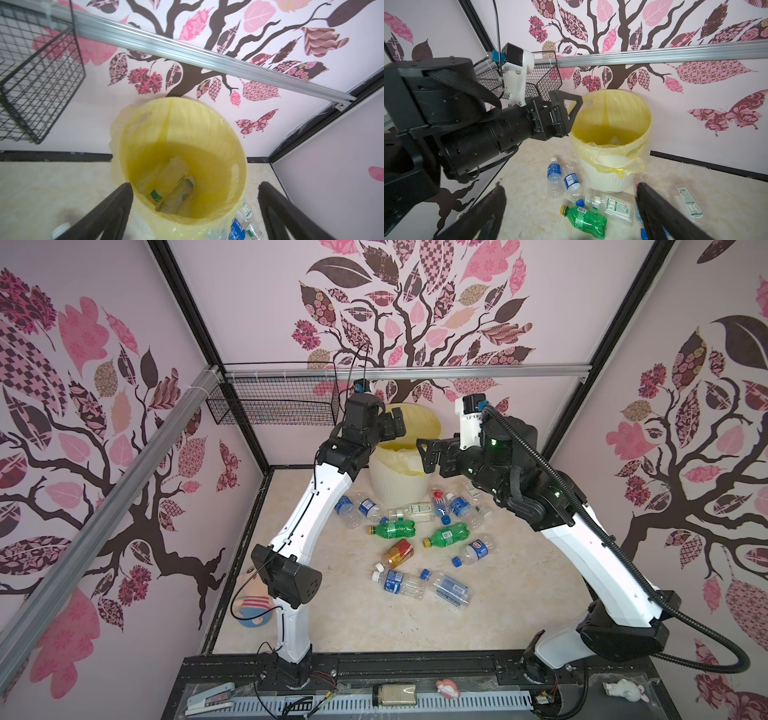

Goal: Throw the plastic bottles in the bin
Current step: 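Lower left gripper and grasp the Pocari Sweat bottle while right arm lowers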

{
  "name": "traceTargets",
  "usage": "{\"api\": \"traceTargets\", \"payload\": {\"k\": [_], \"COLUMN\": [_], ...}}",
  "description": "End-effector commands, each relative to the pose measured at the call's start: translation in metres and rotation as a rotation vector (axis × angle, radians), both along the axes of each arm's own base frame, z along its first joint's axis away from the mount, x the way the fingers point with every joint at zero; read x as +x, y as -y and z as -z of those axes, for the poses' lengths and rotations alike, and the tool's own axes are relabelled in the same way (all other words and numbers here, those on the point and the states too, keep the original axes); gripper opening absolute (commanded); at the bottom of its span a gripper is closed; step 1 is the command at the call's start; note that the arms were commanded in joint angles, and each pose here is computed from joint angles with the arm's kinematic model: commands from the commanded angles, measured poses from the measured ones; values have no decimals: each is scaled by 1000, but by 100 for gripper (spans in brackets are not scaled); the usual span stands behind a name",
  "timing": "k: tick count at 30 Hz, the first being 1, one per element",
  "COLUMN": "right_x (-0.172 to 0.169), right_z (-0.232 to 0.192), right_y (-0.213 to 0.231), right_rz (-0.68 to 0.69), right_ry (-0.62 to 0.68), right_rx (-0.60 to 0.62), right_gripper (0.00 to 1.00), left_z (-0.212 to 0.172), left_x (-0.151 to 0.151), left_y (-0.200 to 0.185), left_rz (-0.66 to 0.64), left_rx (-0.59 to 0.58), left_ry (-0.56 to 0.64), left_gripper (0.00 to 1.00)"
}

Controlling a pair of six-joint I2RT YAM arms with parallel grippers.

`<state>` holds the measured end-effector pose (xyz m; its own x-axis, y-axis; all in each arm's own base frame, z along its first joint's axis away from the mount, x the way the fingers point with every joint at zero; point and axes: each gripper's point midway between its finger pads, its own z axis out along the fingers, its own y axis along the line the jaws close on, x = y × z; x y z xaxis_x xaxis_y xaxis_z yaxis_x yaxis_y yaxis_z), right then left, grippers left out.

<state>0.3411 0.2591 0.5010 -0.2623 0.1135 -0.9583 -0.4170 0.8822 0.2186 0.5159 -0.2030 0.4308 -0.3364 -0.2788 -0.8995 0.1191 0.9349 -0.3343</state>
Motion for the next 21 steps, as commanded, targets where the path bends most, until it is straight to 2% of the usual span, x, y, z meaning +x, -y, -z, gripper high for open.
{"api": "traceTargets", "payload": {"k": [1,6,9,12,21], "right_x": [-1,2,5,6,0], "right_z": [7,28,47,67,112], "right_y": [1,-2,-6,-15,-36], "right_rz": [-6,-8,-16,-40,-130], "right_ry": [-27,-60,-101,-145,-277], "right_rx": [-7,-58,-78,-92,-87], "right_gripper": [100,100,100,100,100], "left_z": [28,60,93,123,202], "left_x": [-9,-33,-49,-63,-76], "left_y": [-37,-71,-86,-106,-119], "left_rz": [-72,-120,-111,-160,-202], "left_rx": [-20,-53,-87,-117,-111], "left_ry": [-122,-225,-309,-394,-632], "left_gripper": [97,97,97,97,97]}}
